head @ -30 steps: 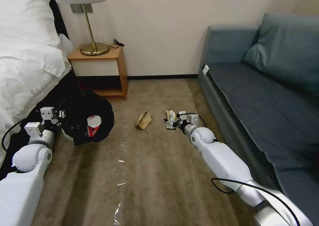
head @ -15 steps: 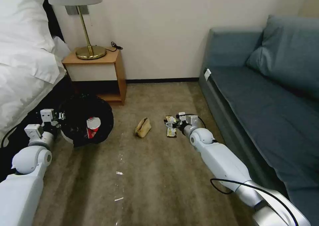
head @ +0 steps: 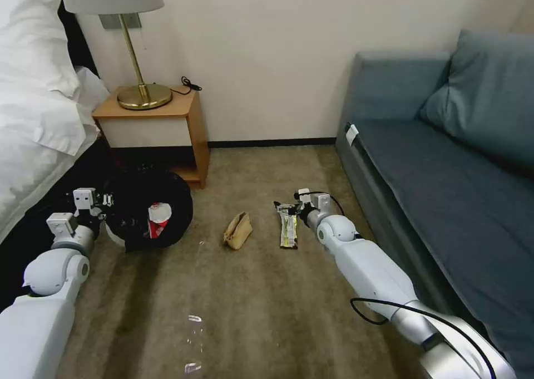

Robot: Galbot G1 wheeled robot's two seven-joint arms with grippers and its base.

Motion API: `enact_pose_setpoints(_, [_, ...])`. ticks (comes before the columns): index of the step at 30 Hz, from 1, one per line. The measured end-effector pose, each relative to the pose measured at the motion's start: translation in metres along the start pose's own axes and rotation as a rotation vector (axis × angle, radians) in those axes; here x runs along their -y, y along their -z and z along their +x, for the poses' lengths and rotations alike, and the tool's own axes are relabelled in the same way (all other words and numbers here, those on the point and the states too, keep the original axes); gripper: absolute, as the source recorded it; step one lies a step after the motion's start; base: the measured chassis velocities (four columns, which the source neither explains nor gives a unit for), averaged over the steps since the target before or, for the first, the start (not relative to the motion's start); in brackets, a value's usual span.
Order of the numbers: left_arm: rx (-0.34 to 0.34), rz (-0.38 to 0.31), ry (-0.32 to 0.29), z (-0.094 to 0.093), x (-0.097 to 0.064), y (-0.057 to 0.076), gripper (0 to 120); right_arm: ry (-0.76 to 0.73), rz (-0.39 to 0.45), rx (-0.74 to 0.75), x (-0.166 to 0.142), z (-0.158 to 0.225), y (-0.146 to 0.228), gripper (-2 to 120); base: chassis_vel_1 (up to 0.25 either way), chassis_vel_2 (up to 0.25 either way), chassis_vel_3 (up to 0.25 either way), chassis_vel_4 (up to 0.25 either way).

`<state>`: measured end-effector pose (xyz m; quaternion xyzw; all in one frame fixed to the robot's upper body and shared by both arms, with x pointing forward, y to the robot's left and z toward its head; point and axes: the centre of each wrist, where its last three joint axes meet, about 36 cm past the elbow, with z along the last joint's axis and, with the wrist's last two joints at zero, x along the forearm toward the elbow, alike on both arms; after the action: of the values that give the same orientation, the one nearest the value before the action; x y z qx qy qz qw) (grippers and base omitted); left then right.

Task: Pick up the trash bin, then pick up the garbage on the floor and place it into the trash bin.

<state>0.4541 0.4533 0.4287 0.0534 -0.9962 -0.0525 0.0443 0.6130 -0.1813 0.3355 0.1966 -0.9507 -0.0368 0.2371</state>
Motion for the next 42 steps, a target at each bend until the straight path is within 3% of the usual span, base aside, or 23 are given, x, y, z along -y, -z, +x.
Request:
enact_pose_setpoints(15, [-0.030,-0.015,0.017,0.029,-0.001,-0.008,4,-0.005,0.009,-0.006,-0.001,-0.001,-0.007,100,-0.138,0.138,0.143,-0.135])
enact_pose_setpoints(28, [-0.034,-0.030,0.011,0.048,0.007,-0.004,4,-0.023,0.008,-0.003,0.008,0.003,-0.012,100,-0.139,0.135,0.141,-0.137])
enact_pose_setpoints(32, [-0.042,-0.036,0.000,0.063,0.015,-0.006,4,-0.024,0.009,-0.007,0.011,0.011,-0.011,100,-0.147,0.130,0.135,-0.135])
enact_pose_setpoints(42, [-0.074,-0.055,0.001,0.088,0.018,-0.016,4,-0.003,0.032,-0.039,0.014,0.035,-0.004,100,-0.062,0.052,0.058,-0.061])
